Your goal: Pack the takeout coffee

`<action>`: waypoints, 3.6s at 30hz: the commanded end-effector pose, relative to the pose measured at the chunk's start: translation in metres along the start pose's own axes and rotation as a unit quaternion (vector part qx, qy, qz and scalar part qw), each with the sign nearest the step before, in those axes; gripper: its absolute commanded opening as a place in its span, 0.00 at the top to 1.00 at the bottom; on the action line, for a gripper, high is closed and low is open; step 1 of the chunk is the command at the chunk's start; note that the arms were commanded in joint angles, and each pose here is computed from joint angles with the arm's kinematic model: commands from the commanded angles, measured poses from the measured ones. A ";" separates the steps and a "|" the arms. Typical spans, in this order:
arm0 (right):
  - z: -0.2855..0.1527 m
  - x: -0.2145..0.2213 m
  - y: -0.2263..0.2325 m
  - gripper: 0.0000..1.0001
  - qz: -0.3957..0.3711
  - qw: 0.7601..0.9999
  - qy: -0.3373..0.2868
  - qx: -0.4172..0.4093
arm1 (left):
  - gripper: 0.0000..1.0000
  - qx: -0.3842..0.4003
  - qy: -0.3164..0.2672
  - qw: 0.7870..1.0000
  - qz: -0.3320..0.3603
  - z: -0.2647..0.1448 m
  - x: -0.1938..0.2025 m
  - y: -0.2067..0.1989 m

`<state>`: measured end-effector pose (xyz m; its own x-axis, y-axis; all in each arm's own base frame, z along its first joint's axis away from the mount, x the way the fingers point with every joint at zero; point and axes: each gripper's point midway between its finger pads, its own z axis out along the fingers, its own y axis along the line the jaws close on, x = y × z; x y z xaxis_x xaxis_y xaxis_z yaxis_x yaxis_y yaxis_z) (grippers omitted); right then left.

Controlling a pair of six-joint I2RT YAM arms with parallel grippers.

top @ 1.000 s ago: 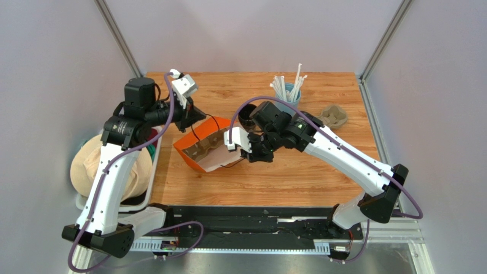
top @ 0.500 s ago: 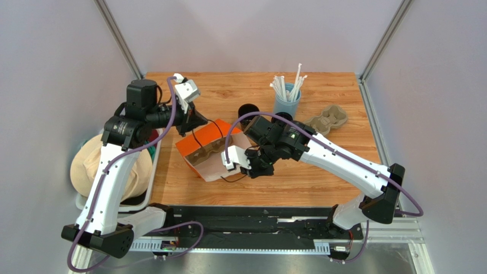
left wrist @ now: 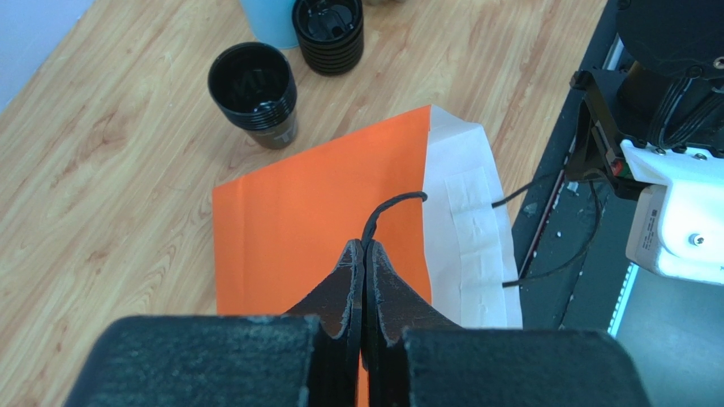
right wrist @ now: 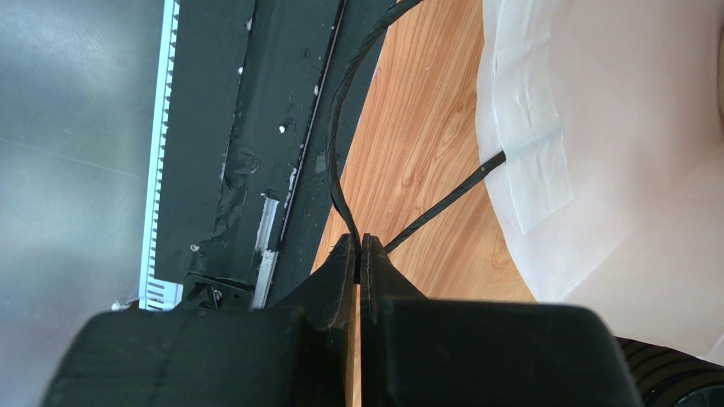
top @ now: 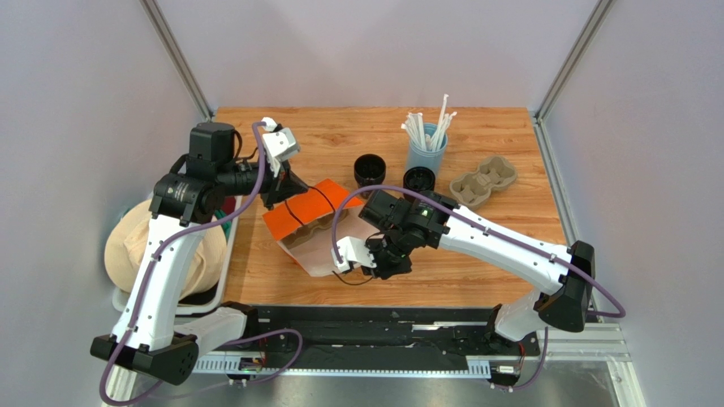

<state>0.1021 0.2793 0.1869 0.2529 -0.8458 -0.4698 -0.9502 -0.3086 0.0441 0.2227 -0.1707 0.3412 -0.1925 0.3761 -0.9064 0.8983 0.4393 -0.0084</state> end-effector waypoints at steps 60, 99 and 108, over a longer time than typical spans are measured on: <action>-0.135 -0.110 -0.159 0.38 0.105 0.908 -0.184 0.361 | 1.00 -0.435 -0.005 0.899 -0.041 -0.054 -0.013 0.155; -0.184 -0.064 -0.161 0.19 0.166 0.873 -0.218 0.402 | 1.00 -0.533 -0.006 0.844 -0.059 -0.055 -0.040 0.302; -0.183 -0.059 -0.164 0.19 0.172 0.872 -0.214 0.406 | 1.00 -0.556 0.004 0.827 -0.081 -0.058 -0.029 0.344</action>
<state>0.2752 0.3039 0.3511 -0.0182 -0.5822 -0.8128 -0.8342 0.4570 -0.3087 0.5071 0.0048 0.3656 -0.3315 0.2719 -0.9034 -0.0035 0.9572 0.2894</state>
